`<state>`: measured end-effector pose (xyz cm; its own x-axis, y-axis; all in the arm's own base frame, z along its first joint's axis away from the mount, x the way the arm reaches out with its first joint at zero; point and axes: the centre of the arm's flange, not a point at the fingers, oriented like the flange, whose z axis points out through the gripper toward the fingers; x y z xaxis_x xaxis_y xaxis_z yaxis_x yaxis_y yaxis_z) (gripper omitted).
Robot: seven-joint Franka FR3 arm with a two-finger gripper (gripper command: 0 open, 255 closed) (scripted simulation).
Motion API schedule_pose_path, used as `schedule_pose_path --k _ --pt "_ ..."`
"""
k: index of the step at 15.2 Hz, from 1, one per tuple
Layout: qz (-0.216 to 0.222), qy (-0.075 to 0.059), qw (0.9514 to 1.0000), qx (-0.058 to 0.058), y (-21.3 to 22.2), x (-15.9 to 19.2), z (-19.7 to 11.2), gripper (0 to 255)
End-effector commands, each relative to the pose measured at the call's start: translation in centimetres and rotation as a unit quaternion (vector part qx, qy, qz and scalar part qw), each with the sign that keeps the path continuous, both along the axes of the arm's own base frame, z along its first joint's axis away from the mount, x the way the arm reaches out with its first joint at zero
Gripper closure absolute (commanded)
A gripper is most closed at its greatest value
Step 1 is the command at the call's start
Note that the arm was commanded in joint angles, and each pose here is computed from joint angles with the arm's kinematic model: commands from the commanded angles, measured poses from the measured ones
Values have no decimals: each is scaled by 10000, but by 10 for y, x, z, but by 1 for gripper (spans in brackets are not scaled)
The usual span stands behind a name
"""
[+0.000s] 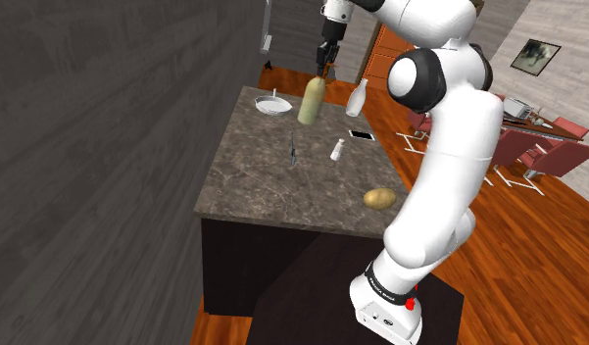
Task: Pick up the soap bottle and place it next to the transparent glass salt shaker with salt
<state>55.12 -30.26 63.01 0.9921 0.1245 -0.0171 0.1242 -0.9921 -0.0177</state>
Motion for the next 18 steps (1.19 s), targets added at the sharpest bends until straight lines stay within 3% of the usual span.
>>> schedule_pose_path --k 1,7,18 --pt "6 -4 10000 -2 -25 -4 -10 255" --pt "6 -4 10000 -2 -103 -16 -33 255" --pt "6 -4 10000 -2 -103 -16 -91 255"
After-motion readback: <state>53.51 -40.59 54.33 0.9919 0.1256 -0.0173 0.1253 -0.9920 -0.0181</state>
